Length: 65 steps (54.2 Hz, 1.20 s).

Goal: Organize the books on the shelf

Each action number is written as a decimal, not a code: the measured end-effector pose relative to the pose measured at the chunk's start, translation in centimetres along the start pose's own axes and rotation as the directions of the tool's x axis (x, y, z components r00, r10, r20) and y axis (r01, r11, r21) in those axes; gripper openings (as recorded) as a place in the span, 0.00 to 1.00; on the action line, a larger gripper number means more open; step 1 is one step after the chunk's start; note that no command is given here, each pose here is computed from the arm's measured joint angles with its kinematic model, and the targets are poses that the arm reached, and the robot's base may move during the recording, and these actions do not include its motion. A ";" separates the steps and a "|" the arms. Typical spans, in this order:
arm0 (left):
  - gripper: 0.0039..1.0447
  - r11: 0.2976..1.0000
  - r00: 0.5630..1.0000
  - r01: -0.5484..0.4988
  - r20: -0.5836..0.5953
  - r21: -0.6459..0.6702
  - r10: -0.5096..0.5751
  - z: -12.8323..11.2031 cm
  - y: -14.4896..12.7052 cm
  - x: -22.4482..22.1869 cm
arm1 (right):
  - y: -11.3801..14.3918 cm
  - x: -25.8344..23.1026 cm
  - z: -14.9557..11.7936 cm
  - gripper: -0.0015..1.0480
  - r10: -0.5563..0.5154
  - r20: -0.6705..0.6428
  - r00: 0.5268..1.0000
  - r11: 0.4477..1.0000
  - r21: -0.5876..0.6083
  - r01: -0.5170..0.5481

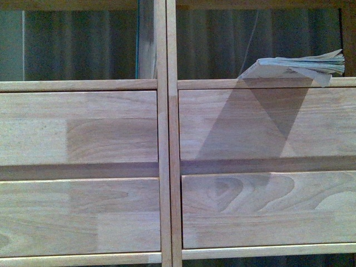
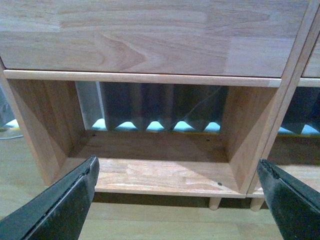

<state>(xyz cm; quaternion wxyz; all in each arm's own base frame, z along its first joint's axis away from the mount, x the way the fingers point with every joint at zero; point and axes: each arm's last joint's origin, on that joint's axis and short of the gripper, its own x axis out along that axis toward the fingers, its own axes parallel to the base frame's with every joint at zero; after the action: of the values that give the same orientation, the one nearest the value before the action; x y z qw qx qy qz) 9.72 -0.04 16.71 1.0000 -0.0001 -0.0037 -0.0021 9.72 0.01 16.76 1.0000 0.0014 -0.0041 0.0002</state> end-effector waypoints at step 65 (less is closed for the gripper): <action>0.93 1.000 1.000 0.000 0.000 0.000 0.000 0.0 0.0 0.0 | 0.0 0.0 0.0 0.93 0.000 0.000 1.000 1.000 0.000 0.000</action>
<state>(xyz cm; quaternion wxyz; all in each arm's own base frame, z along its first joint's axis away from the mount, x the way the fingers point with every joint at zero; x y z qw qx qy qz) 9.72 -0.04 16.71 1.0000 -0.0001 -0.0037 -0.0021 9.72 0.01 16.76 1.0000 0.0014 -0.0041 0.0004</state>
